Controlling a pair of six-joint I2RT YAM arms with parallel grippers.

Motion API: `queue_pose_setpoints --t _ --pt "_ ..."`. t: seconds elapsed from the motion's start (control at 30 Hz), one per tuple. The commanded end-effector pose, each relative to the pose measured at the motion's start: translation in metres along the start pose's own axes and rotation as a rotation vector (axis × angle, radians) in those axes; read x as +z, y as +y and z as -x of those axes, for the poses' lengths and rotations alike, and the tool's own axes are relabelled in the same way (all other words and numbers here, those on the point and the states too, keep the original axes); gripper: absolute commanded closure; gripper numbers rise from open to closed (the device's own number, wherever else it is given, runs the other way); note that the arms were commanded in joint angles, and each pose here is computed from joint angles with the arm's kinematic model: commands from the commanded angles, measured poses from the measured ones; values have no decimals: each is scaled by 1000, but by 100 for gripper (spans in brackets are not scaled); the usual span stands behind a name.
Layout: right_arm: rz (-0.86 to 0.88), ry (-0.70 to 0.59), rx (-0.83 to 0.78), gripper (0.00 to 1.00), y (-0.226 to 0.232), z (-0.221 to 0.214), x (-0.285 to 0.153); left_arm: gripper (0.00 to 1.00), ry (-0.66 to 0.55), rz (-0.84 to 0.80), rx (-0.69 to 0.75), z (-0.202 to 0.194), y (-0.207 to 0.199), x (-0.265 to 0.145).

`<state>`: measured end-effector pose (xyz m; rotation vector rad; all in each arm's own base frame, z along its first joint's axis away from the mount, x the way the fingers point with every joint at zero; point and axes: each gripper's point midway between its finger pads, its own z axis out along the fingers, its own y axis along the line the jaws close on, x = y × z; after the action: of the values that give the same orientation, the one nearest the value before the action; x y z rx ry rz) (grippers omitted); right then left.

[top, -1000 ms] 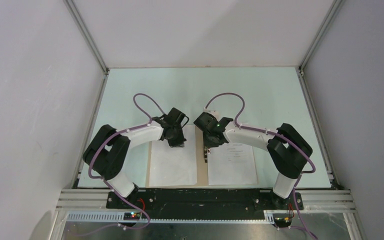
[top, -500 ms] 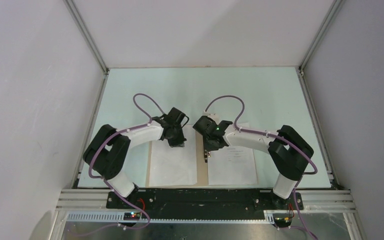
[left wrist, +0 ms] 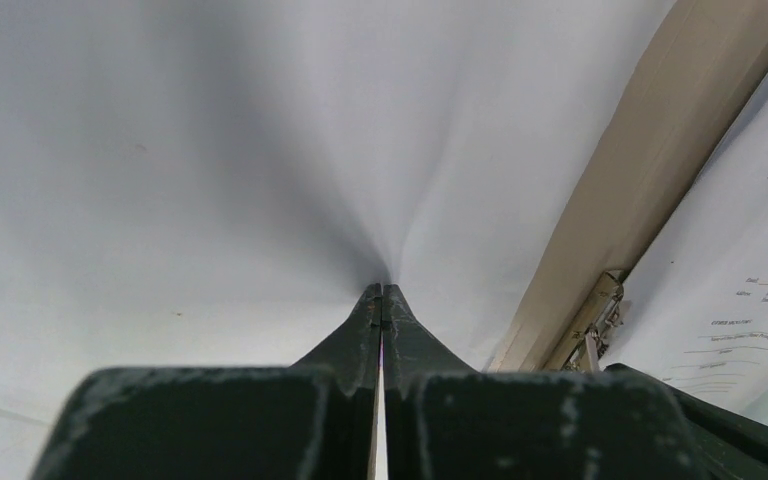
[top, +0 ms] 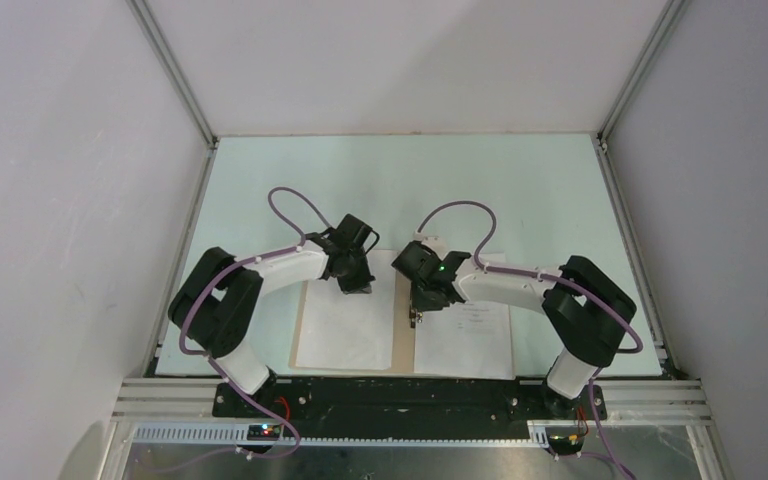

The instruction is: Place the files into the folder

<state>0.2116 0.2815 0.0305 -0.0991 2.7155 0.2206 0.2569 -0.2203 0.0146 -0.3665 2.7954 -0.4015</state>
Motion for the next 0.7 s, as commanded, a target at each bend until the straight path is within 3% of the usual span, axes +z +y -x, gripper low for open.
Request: queue_pose_setpoints --t 0.0,0.1,0.67 --pt "37 -43 29 79 4 4 -11 100 -3 44 -9 2 8 8" --pt "48 -48 36 75 5 3 -11 100 -7 38 -8 3 6 7" --pt "140 -86 154 74 3 28 -30 98 -41 -80 36 19 -24 -19"
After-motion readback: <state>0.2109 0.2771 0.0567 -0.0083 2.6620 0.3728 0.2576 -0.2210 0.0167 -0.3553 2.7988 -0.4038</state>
